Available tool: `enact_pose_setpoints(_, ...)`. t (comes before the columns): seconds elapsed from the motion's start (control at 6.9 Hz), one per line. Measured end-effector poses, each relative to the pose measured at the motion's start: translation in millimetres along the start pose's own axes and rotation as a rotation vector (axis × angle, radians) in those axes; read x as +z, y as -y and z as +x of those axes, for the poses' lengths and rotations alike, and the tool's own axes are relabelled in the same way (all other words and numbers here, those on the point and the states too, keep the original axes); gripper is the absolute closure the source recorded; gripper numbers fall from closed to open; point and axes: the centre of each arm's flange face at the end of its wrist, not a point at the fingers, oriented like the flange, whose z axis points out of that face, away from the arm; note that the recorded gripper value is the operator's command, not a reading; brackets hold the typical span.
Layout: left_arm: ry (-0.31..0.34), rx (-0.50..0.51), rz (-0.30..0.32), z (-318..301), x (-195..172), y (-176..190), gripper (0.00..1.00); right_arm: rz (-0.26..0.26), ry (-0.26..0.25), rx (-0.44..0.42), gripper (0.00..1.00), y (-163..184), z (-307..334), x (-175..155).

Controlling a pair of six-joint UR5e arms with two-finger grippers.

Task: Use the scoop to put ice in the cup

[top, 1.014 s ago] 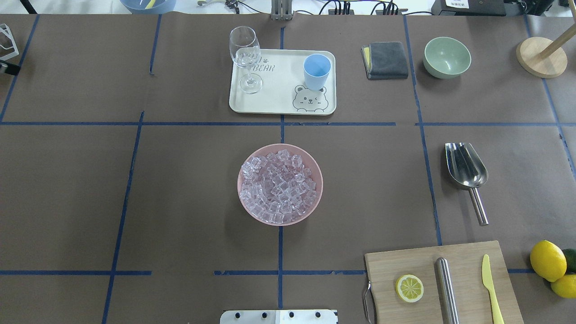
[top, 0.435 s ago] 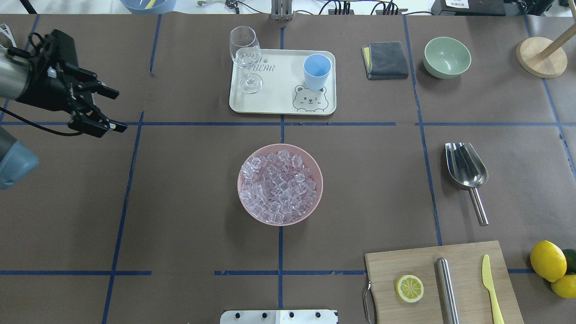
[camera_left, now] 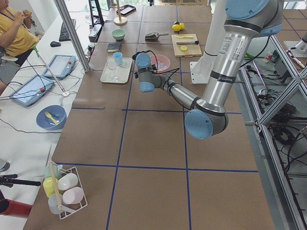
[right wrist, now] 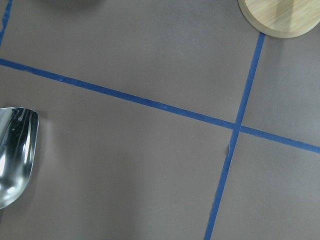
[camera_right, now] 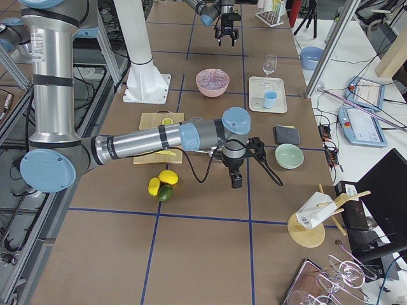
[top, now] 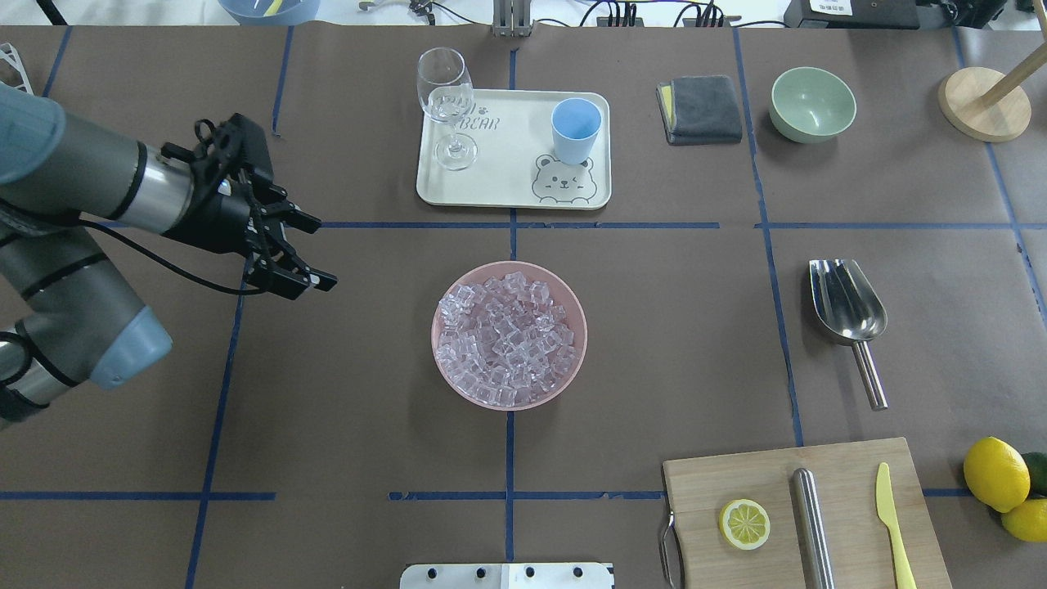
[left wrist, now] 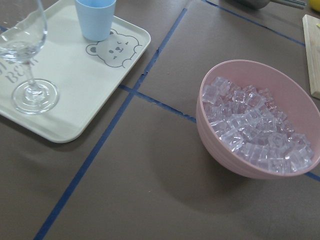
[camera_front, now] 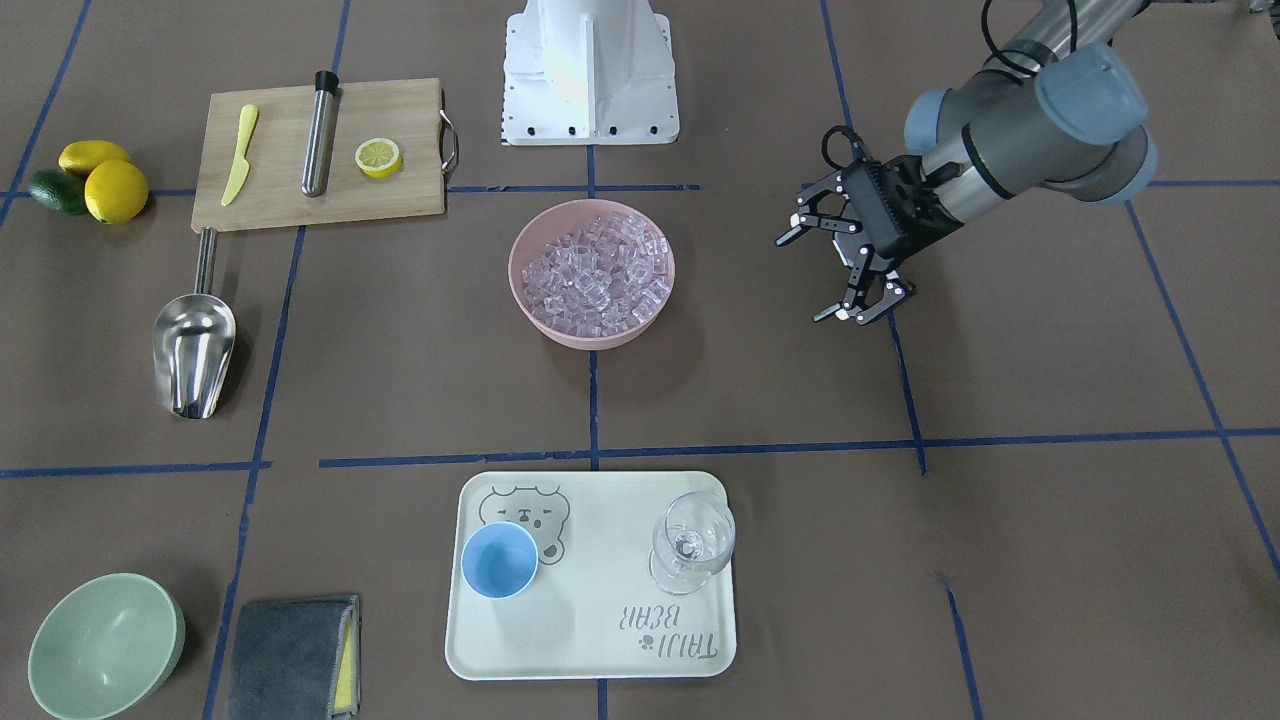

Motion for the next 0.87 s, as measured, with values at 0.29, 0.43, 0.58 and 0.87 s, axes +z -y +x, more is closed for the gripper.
enact_pose_setpoints(0.29,-0.039,0.101,0.022,21.3,52.2,-20.9,0.01,-0.002,0.001,-0.007,0.00,0.6,-2.5,1.1)
enact_pose_setpoints(0.43,-0.077,0.145,0.052,27.5,76.0,-40.2,0.01,-0.003,0.002,-0.006,0.00,0.5,-3.0,1.6)
enact_pose_setpoints(0.58,-0.102,0.182,0.090,37.3,101.0,-56.3,0.01,-0.004,0.002,-0.006,0.00,0.3,-3.1,2.2)
enact_pose_setpoints(0.87,-0.063,0.236,0.167,67.1,145.7,-60.5,0.01,-0.005,0.005,-0.006,0.00,0.1,-3.7,2.3)
